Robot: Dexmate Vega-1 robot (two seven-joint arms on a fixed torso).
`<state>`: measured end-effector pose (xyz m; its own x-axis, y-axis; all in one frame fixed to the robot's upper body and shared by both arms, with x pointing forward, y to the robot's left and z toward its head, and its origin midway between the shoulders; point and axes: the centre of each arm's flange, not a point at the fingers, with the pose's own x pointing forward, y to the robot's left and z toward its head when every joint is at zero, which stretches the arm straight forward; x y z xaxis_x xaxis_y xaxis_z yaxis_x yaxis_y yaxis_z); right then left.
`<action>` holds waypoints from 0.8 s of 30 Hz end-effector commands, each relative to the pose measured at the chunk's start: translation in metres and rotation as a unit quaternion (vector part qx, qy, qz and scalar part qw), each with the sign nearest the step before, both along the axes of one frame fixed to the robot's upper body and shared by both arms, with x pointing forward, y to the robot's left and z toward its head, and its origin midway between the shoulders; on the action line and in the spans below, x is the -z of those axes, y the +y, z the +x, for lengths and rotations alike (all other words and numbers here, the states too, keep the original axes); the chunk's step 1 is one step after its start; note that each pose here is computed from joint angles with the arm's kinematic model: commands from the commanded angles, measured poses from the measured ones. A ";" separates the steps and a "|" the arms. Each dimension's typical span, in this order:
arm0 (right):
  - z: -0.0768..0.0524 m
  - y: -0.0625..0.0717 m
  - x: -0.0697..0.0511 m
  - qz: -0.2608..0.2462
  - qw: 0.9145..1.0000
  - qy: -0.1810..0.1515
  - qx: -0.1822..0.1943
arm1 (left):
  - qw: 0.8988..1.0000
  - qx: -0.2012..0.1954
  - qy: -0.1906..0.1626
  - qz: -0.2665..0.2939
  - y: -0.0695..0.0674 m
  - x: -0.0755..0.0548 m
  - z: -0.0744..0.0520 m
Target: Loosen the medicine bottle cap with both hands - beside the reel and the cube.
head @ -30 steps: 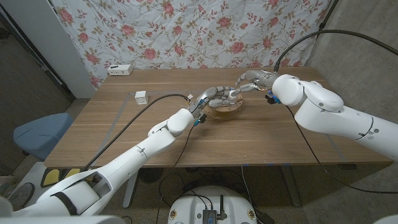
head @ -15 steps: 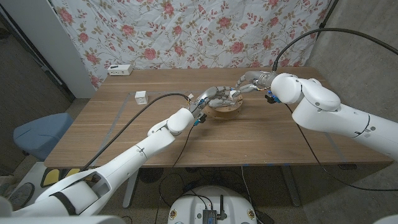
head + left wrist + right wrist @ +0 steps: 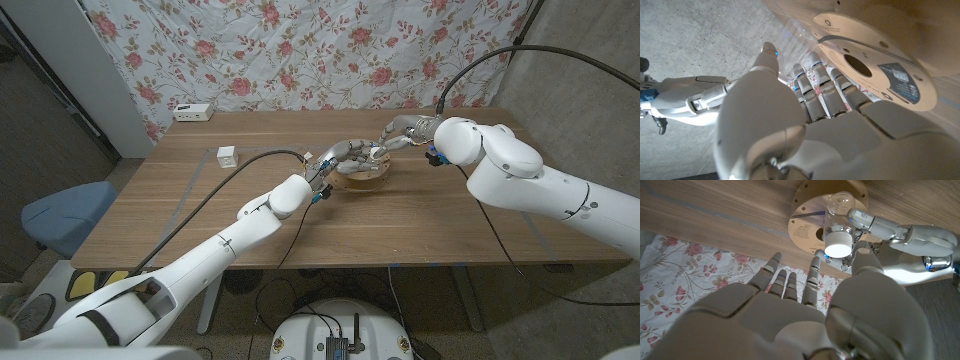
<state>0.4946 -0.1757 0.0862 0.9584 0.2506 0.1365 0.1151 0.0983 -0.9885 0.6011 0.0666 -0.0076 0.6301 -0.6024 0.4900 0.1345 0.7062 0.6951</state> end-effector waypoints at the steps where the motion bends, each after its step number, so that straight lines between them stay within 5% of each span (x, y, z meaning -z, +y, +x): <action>1: 0.002 0.001 0.004 0.000 1.000 0.003 0.002 | 1.000 -0.001 -0.002 0.000 -0.001 0.000 -0.001; 24: 0.002 0.002 0.008 0.007 1.000 0.002 0.002 | 1.000 0.002 -0.001 0.000 -0.001 0.002 -0.001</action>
